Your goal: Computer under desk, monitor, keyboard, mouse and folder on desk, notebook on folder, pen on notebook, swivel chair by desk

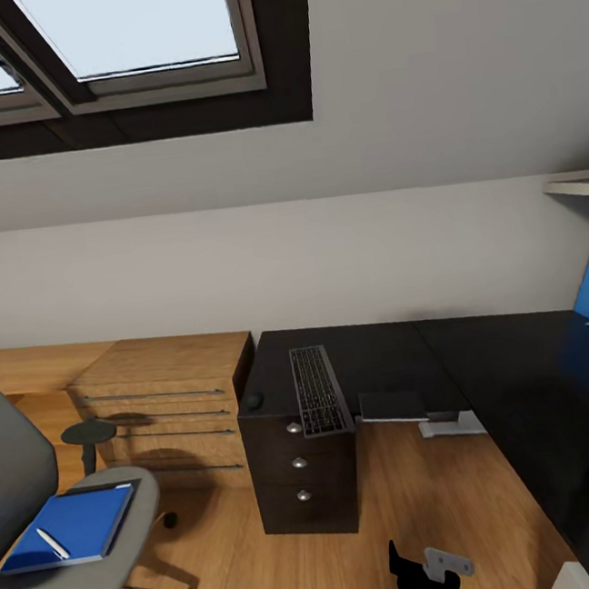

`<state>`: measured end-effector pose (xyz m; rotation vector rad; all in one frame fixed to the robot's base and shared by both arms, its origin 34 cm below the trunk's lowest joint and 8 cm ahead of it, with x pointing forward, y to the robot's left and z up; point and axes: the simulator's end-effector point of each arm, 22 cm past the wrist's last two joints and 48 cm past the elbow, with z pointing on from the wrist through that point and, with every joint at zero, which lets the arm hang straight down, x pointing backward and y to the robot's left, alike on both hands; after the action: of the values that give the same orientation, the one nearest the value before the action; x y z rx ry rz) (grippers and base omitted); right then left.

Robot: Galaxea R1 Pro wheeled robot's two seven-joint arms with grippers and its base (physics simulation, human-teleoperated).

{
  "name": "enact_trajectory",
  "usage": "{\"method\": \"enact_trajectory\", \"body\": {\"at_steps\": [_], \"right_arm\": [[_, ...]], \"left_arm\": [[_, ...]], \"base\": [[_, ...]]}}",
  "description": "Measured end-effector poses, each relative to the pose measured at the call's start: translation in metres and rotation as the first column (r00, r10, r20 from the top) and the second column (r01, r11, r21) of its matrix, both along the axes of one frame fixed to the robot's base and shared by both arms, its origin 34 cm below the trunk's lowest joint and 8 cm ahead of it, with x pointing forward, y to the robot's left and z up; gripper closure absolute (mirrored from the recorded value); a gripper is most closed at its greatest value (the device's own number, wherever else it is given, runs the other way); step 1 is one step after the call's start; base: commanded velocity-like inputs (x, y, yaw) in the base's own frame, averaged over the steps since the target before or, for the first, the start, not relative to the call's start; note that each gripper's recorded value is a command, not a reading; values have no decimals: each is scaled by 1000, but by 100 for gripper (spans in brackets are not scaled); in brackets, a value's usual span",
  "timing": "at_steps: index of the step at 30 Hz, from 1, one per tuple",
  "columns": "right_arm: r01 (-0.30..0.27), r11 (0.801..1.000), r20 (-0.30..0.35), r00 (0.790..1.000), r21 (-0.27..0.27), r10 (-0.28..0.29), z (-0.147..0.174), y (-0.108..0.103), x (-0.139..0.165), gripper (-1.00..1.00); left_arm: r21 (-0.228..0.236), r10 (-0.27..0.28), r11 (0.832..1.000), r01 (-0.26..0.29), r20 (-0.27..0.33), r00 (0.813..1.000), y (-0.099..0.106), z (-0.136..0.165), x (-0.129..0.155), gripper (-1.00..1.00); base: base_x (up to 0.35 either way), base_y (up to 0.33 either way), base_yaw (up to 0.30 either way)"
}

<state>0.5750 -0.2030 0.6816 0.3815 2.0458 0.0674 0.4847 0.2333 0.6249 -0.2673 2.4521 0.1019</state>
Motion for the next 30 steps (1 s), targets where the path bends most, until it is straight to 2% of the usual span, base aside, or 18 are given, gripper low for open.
{"method": "enact_trajectory", "body": {"at_steps": [6, 12, 16, 23, 30], "right_arm": [[0, 1000, -1, 1000, 0, 0, 8, 0, -1, -100], [1, 1000, -1, 1000, 0, -1, 16, 1, -2, -100], [2, 1000, -1, 1000, 0, -2, 21, 0, -3, -100], [3, 1000, -2, 1000, -1, -3, 29, -1, -4, -100], [3, 1000, -3, 1000, -2, -3, 37, -1, -6, -100]], "left_arm": [[0, 13, 1000, -13, 0, 1000, 3, 8, -1, -100], [-5, 63, 998, -63, 9, 998, 15, 18, 1, -100], [-9, 107, 994, -106, 56, 993, 25, 30, 8, -100], [-12, 146, 989, -146, 127, 981, 36, 50, 17, -100], [-12, 147, 989, -147, 133, 980, 36, 59, 16, -100]], "base": [[0, 0, 0], [0, 0, 0], [0, 0, 0], [0, 0, 0], [0, 104, 0]]}}
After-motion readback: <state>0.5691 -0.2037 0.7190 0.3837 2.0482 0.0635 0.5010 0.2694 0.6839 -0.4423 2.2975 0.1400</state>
